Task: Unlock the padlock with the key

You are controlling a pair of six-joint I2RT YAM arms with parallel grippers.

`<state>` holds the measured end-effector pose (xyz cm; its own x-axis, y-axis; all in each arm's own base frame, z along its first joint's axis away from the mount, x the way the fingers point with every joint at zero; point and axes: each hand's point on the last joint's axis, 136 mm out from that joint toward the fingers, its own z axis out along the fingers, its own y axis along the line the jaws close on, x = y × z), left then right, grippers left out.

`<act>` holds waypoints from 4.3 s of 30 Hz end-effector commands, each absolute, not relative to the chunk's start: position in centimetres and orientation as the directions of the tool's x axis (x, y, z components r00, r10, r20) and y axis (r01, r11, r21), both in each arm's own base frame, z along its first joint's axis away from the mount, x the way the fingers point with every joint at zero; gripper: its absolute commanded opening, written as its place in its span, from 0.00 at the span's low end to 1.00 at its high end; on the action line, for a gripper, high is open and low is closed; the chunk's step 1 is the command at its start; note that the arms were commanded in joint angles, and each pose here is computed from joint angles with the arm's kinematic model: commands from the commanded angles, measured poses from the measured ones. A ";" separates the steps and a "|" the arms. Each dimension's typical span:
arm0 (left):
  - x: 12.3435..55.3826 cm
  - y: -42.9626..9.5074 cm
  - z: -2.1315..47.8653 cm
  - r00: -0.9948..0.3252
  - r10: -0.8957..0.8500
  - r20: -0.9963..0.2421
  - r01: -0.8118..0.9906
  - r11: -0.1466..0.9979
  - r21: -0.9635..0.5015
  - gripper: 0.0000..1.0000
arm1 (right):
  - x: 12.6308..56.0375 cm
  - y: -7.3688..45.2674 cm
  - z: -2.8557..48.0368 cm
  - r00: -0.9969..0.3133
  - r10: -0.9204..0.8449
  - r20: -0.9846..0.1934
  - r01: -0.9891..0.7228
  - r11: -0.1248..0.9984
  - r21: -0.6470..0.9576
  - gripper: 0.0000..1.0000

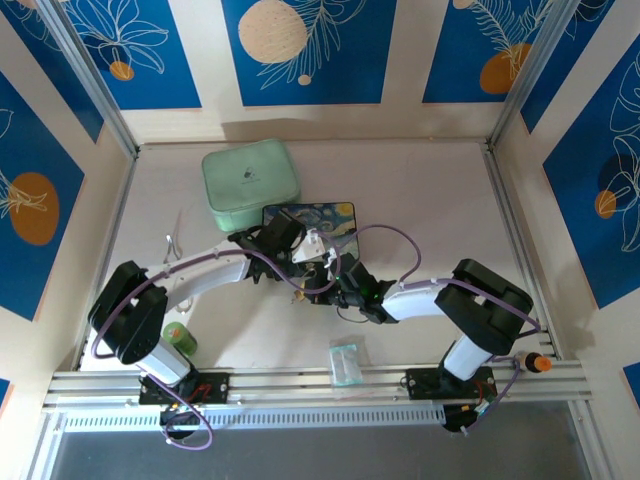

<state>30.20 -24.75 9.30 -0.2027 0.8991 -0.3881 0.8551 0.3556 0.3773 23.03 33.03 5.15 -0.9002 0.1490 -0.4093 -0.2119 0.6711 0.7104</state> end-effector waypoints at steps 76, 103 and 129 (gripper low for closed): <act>28.0 -24.6 8.1 -0.314 0.861 -0.401 0.854 0.440 0.278 0.51 | 23.7 31.3 -0.4 -0.832 0.068 -0.550 -0.133 0.939 0.317 0.59; 29.2 -21.2 5.5 -0.335 0.918 -0.213 0.789 0.397 0.468 0.63 | 21.8 31.1 -2.7 -0.903 0.286 -0.321 -0.017 0.722 0.691 0.11; 26.4 -21.8 2.7 -0.236 0.961 -0.145 0.877 0.275 0.395 0.39 | 28.9 31.4 -0.4 -0.713 0.676 -0.185 0.124 0.381 0.916 0.05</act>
